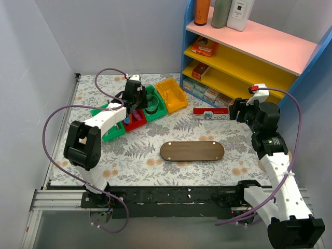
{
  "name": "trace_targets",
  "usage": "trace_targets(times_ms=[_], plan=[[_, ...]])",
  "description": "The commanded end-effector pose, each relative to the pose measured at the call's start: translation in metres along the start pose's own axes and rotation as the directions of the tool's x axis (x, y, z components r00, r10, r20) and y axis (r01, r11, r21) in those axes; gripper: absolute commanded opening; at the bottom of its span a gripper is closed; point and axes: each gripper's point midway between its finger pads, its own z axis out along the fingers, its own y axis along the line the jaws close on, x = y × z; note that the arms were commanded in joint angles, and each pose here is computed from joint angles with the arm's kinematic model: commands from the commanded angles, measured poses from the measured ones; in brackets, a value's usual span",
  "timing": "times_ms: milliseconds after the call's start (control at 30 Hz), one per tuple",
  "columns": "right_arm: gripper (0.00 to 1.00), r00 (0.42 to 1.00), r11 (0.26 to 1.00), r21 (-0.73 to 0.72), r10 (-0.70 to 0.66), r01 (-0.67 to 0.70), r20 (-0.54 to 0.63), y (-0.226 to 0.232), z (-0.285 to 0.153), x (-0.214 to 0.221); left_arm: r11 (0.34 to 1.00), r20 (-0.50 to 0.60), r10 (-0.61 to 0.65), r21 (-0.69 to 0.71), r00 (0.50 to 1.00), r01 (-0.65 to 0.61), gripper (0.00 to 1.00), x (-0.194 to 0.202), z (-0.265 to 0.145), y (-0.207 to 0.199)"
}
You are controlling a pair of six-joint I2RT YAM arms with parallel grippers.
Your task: Prepare toiletry sets of a toothbrush and toothpaste on the tray
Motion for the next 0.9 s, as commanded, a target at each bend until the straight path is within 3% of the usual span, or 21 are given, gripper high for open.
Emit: trace_targets(times_ms=[0, 400, 600, 867], plan=[[0.68, 0.998, 1.0, -0.005, -0.018, 0.019, 0.053, 0.002, -0.003, -0.024, 1.0, 0.056, -0.017, -0.012, 0.998, 0.018, 0.36, -0.025, -0.002, -0.003], [0.67, 0.999, 1.0, 0.002, -0.031, 0.031, 0.036, 0.0, 0.002, -0.019, 0.999, 0.031, 0.0, -0.049, 1.0, 0.001, 0.29, -0.018, 0.013, 0.003], [0.67, 0.999, 1.0, -0.001, -0.029, 0.029, 0.027, 0.0, 0.004, -0.015, 0.999, 0.032, 0.003, -0.047, 0.999, -0.001, 0.18, -0.017, 0.014, 0.003], [0.67, 0.999, 0.999, -0.001, -0.032, 0.032, 0.027, 0.0, 0.004, -0.015, 0.999, 0.036, 0.004, -0.036, 0.999, -0.003, 0.1, -0.018, 0.012, 0.0]])
